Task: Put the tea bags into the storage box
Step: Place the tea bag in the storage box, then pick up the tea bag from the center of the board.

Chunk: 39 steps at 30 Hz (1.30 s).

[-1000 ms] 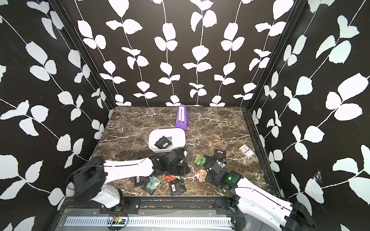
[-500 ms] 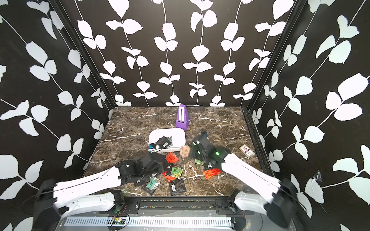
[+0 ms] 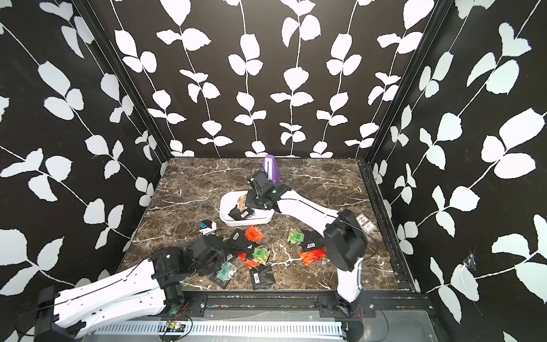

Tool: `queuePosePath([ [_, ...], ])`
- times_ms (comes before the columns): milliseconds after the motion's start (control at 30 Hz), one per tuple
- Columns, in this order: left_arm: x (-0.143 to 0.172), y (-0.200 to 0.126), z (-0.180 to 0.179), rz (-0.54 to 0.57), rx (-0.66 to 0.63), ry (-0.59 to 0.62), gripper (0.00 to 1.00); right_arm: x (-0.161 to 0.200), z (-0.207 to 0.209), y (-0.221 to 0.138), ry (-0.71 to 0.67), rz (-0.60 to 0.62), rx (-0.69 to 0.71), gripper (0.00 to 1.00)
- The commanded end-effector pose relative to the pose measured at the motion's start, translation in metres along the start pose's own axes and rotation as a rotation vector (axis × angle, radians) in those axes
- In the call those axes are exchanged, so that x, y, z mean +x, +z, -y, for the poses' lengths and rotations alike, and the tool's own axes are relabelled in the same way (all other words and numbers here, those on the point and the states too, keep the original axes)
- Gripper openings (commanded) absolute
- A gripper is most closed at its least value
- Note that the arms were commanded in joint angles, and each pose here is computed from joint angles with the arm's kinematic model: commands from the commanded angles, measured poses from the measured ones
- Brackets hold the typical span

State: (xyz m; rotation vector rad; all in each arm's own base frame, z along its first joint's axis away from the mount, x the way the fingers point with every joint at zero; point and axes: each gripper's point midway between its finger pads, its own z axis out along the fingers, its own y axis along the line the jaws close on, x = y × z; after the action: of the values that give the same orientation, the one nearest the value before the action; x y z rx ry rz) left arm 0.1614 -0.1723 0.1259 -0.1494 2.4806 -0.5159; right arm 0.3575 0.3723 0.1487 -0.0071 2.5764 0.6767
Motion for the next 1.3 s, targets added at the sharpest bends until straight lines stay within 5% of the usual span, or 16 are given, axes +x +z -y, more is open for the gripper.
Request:
queuePosePath([
  [0, 0.002, -0.002, -0.013, 0.0, -0.04, 0.005, 0.18, -0.013, -0.012, -0.004, -0.011, 0.022, -0.015, 0.0],
  [133, 0.0, -0.004, -0.01, 0.001, -0.032, 0.022, 0.19, -0.014, -0.007, -0.013, -0.019, 0.038, 0.004, 0.33],
  [200, -0.002, -0.005, -0.007, 0.005, -0.03, 0.036, 0.19, -0.017, -0.004, -0.025, -0.032, 0.058, 0.014, 0.37],
  [400, -0.011, -0.006, 0.023, -0.001, 0.036, 0.105, 0.21, -0.013, 0.029, -0.078, -0.066, 0.139, 0.089, 0.39],
  [733, -0.01, 0.02, 0.143, -0.158, 0.282, 0.249, 0.21, 0.048, 0.158, -0.15, 0.127, 0.229, 0.207, 0.4],
  [1000, 0.01, 0.069, 0.22, -0.333, 0.371, 0.317, 0.15, 0.098, 0.223, -0.139, 0.352, 0.197, 0.151, 0.38],
  [1267, 0.029, 0.122, 0.241, -0.41, 0.332, 0.349, 0.09, 0.115, 0.246, -0.113, 0.47, 0.155, 0.081, 0.38],
])
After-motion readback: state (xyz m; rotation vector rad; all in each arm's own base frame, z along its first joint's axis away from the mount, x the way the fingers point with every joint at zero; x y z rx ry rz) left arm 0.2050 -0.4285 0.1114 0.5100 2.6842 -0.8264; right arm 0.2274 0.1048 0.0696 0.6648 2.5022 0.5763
